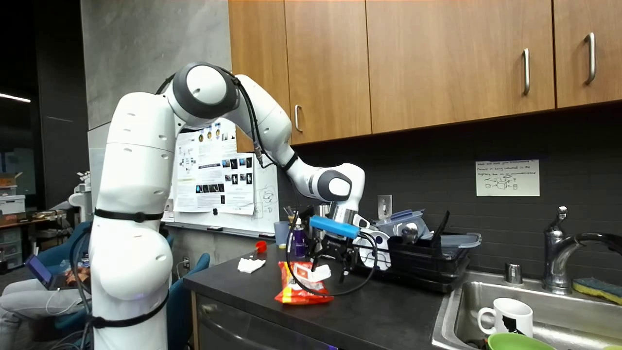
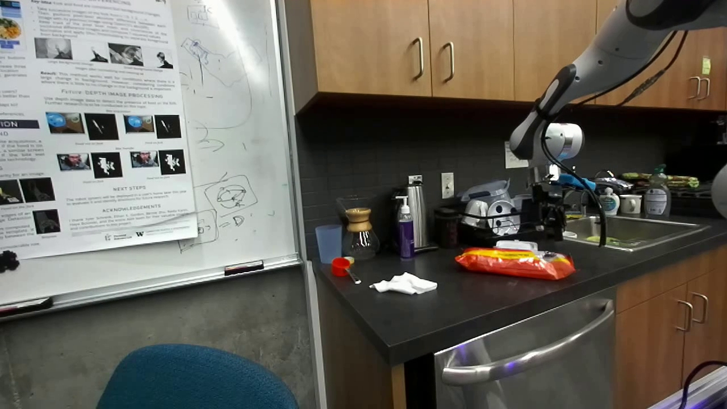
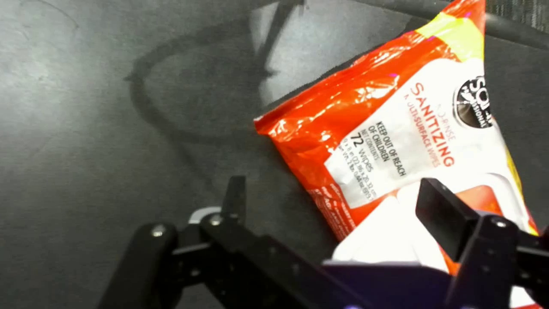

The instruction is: Close the lid of the orange wet wipes packet

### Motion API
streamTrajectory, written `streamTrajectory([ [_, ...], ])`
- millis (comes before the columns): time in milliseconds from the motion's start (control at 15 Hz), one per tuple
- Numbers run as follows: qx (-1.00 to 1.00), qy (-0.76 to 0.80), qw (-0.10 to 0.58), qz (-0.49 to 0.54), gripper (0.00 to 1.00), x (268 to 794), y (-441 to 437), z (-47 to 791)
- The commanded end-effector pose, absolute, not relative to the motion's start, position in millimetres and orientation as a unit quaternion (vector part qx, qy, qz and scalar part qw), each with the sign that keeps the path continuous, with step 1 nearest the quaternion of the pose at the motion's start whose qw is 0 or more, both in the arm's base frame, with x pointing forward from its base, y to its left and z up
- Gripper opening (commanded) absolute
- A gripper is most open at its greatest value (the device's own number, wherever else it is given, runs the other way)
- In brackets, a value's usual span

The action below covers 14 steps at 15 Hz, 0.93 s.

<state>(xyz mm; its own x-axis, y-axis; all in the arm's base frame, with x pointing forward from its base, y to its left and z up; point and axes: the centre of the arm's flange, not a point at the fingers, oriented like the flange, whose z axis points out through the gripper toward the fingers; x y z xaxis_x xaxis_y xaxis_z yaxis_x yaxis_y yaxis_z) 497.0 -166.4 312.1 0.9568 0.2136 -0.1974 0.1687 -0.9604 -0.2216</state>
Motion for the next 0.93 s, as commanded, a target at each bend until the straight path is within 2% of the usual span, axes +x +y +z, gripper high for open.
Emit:
streamTrajectory([
  [0,-0.981,-0.113,0.116,0.105,1.0,480.1,-154.3,322.0],
  [867,-0.991,-0.108,0.05,0.058,1.0,526.2,-154.4,315.2],
])
